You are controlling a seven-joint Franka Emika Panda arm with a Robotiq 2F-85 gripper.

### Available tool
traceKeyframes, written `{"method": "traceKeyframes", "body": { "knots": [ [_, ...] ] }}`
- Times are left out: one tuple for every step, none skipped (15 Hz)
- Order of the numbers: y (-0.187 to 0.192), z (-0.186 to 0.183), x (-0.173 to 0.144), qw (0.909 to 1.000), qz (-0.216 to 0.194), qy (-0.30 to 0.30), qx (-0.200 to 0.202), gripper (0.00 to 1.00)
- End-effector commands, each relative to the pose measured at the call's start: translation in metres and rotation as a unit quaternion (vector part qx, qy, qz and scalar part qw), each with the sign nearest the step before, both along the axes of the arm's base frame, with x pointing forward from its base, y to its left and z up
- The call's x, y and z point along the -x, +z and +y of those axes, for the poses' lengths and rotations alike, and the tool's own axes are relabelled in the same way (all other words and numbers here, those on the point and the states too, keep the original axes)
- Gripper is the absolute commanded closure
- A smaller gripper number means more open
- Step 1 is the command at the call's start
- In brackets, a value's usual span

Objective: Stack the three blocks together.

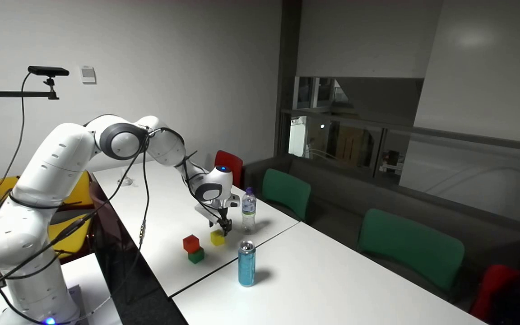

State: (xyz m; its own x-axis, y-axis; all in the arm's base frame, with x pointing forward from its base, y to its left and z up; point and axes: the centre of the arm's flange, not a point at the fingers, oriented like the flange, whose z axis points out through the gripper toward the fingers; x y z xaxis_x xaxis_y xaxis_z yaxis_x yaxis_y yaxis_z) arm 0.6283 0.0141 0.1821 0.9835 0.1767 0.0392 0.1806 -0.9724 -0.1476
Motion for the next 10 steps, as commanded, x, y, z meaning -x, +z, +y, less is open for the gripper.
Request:
{"method": "traceKeyframes", "body": {
  "knots": [
    [-0.002,-0.002,-0.005,1.0,0.006,0.007,-0.002,0.0],
    [-0.004,-0.003,-0.005,0.9999,0.007,0.007,-0.001,0.0],
    [-0.006,-0.003,-0.005,0.9999,0.01,0.007,-0.001,0.0],
    [-0.008,-0.003,-0.006,0.9999,0.013,0.008,-0.001,0.0],
    [-0.01,-0.003,-0.006,0.9998,0.015,0.009,-0.001,0.0],
    [-0.012,-0.004,-0.006,0.9998,0.017,0.01,-0.001,0.0],
    [-0.014,-0.004,-0.007,0.9998,0.019,0.01,-0.001,0.0],
    [-0.014,-0.004,-0.007,0.9998,0.019,0.011,-0.001,0.25],
    [-0.015,-0.004,-0.008,0.9997,0.02,0.012,-0.001,0.26],
    [-0.015,-0.004,-0.01,0.9997,0.022,0.013,-0.001,0.32]
  ]
}}
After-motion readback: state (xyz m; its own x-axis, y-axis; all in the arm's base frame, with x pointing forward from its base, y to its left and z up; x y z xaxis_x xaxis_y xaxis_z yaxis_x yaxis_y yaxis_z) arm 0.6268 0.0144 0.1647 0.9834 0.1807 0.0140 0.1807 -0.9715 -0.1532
